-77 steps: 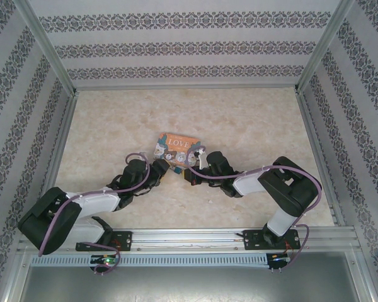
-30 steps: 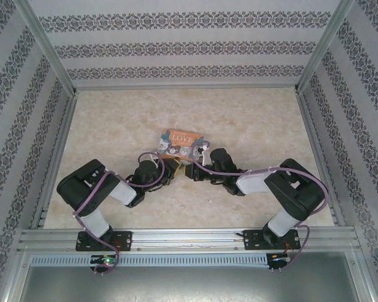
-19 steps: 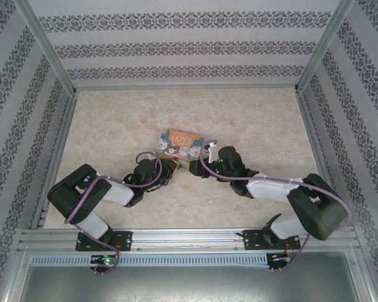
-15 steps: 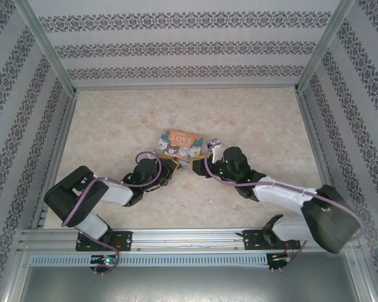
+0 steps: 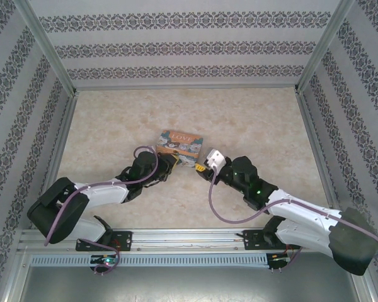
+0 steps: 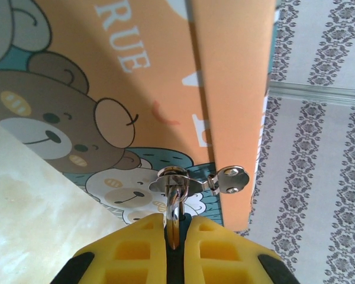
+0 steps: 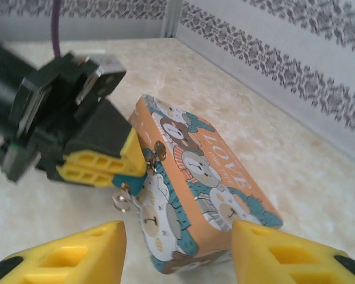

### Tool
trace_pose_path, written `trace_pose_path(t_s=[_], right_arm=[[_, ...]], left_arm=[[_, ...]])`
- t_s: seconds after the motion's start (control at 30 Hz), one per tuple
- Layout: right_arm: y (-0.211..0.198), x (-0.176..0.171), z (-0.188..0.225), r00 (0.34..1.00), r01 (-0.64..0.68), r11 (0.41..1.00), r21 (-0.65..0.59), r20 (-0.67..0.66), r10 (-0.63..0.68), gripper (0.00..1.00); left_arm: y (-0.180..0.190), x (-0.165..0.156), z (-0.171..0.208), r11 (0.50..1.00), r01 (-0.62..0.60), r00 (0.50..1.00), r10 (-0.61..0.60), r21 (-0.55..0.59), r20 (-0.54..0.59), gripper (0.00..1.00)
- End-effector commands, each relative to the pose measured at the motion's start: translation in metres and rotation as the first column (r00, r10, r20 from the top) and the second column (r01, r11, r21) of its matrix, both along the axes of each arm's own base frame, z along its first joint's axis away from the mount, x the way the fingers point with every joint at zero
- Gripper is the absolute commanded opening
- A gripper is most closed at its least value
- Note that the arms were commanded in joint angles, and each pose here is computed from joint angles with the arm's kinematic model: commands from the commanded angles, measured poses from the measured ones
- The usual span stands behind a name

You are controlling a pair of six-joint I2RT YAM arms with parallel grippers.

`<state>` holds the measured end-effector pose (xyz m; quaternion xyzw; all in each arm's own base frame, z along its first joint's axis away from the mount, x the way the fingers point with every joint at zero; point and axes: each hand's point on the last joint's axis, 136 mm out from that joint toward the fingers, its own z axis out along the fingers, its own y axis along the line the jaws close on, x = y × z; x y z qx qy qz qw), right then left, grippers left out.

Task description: Unlock the padlock with the key

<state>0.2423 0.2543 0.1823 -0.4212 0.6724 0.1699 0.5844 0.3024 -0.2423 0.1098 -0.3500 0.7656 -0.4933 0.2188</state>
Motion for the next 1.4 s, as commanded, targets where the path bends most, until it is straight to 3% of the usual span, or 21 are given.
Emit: trace_pose_path(t_s=[0.0,0.33,0.73,1.37], right_arm=[[-0.003,-0.001,-0.007,0.982,-0.032,0.981,-0.191,0.175,0.066,0.52],[0.011,-0.009,-0.024,0.967,-0.102,0.949,-0.300,0.193,0.165,0.53],[0.043,-0.006,-0.050,0.961,-0.155,0.925,-0.348,0.165,0.223,0.41],[0.063,0.009,-0.057,0.953,-0.153,0.912,-0.381,0.188,0.238,0.27]], left_arm=[[-0.001,-0.001,0.009,0.999,0.004,1.000,-0.004,0.032,0.013,0.00],[-0.006,-0.001,0.013,0.999,0.032,0.999,-0.032,0.025,-0.008,0.00],[-0.013,-0.003,0.014,0.998,0.061,0.997,-0.062,-0.010,-0.043,0.00],[-0.017,0.000,0.010,0.998,0.065,0.996,-0.066,-0.027,-0.052,0.00]])
